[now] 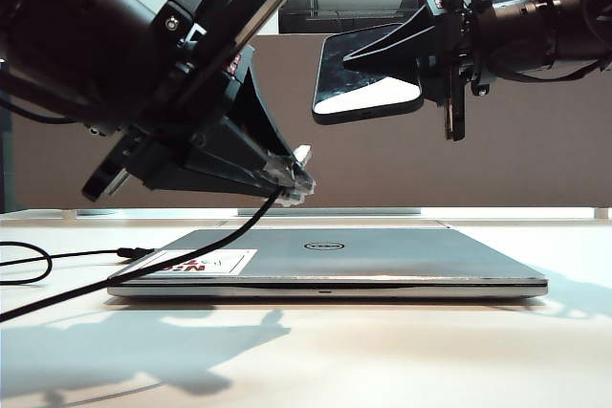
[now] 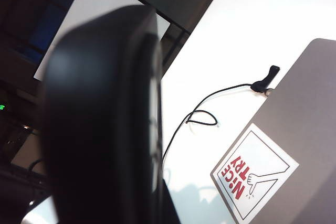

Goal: Pick up the charging cable and the phone, plug the charging cable into the charging port on the phone, and finally place them back on the table.

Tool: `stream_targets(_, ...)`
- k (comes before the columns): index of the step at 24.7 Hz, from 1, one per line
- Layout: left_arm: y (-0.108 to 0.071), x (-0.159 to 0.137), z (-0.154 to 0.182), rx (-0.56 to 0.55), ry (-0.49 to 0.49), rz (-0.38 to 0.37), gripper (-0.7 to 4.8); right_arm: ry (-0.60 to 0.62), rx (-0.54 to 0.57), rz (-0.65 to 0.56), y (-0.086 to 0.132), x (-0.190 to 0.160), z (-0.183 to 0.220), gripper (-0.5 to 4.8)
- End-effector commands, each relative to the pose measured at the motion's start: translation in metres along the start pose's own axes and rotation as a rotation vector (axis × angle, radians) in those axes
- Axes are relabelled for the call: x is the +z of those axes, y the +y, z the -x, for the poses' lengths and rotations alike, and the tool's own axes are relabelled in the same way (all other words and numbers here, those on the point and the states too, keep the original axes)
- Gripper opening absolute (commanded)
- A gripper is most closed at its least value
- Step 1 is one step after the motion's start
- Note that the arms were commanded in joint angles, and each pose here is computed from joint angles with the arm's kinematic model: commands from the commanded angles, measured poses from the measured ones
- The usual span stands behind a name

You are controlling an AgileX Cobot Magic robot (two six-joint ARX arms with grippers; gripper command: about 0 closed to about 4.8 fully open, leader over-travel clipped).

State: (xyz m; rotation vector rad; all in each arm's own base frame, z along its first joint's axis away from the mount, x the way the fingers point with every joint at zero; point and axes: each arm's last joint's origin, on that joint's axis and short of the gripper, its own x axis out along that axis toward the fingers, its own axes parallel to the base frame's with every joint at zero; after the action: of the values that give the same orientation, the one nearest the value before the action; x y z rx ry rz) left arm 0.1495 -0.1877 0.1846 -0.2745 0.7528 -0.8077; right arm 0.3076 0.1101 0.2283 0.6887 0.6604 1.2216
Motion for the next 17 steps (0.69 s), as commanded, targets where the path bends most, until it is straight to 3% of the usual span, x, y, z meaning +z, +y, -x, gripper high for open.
stream_targets(1,-0.003,0.003,0.000,-0.024,-0.028,-0.002,-0.06,-0.015,0.040,0.047,0.005,0.004,-0.003,-0.02)
stream_targets(8,-0.004,0.006,0.000,-0.042,-0.057,0.021,-0.06,-0.035,0.123,0.009,-0.001,-0.001,-0.028,-0.02)
stream_targets(17,-0.004,0.006,0.000,-0.042,-0.056,0.035,-0.06,-0.039,0.126,-0.016,-0.007,-0.004,-0.033,-0.02)
